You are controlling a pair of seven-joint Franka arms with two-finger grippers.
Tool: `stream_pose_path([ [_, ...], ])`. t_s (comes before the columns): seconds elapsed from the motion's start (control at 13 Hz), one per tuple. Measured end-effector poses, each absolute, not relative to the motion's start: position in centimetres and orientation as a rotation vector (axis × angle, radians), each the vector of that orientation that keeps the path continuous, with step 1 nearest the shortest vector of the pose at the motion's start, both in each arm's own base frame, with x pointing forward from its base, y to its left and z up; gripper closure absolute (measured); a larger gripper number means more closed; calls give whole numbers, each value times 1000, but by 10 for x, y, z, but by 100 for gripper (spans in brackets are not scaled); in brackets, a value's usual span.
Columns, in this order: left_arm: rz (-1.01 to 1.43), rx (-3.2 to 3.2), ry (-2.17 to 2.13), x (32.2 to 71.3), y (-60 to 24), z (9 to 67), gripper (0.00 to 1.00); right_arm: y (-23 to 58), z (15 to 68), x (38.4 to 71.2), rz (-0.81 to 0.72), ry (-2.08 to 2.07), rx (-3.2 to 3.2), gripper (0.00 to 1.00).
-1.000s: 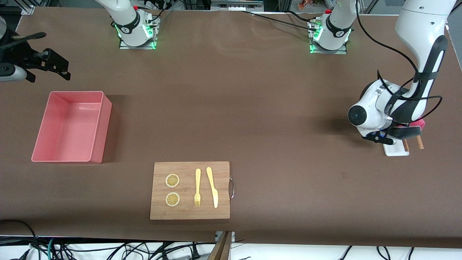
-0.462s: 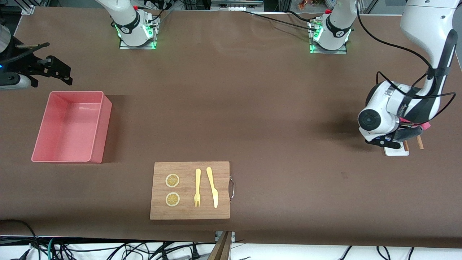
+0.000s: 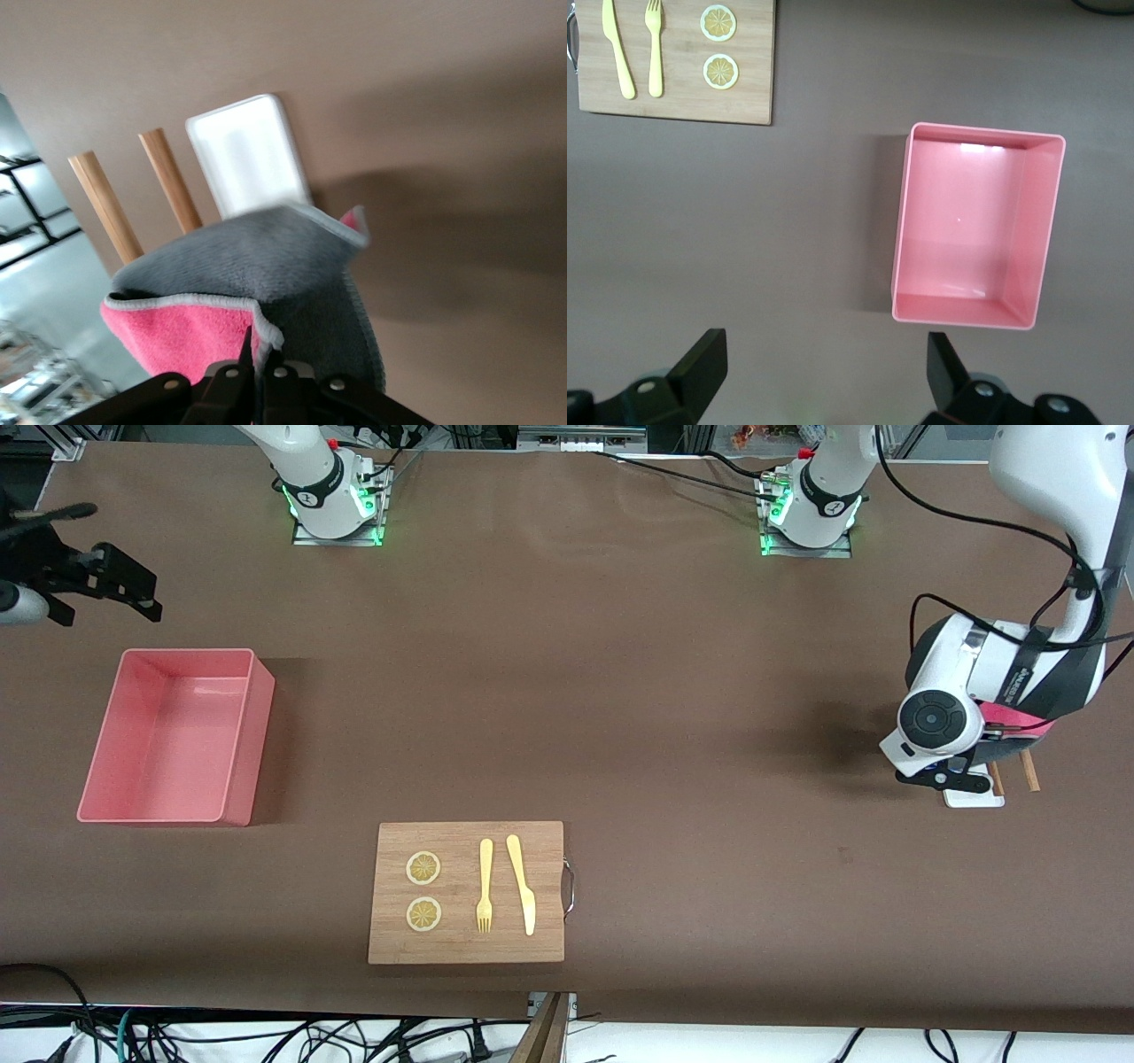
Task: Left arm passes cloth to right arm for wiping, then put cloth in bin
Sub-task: 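Lift the cloth with the left gripper while the right gripper reaches it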
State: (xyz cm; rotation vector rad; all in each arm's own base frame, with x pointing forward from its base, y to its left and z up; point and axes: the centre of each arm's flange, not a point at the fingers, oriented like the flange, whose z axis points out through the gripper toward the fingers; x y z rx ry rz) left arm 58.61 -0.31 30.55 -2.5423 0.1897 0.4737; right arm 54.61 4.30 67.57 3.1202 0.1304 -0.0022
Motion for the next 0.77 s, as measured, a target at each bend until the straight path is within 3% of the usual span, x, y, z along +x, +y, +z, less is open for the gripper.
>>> stream_pose_path([
  [0.23, 463, -2784, 112, 603, -79, 400, 97, 51, 692, 529, -32, 174, 3118, 0],
  [0.54, 454, -3172, 30, 613, -132, 475, 97, 112, 690, 513, -109, 374, 3100, 0],
  [0.77, 548, -3435, -168, 613, -170, 514, 97, 142, 668, 515, -185, 905, 3103, 0],
])
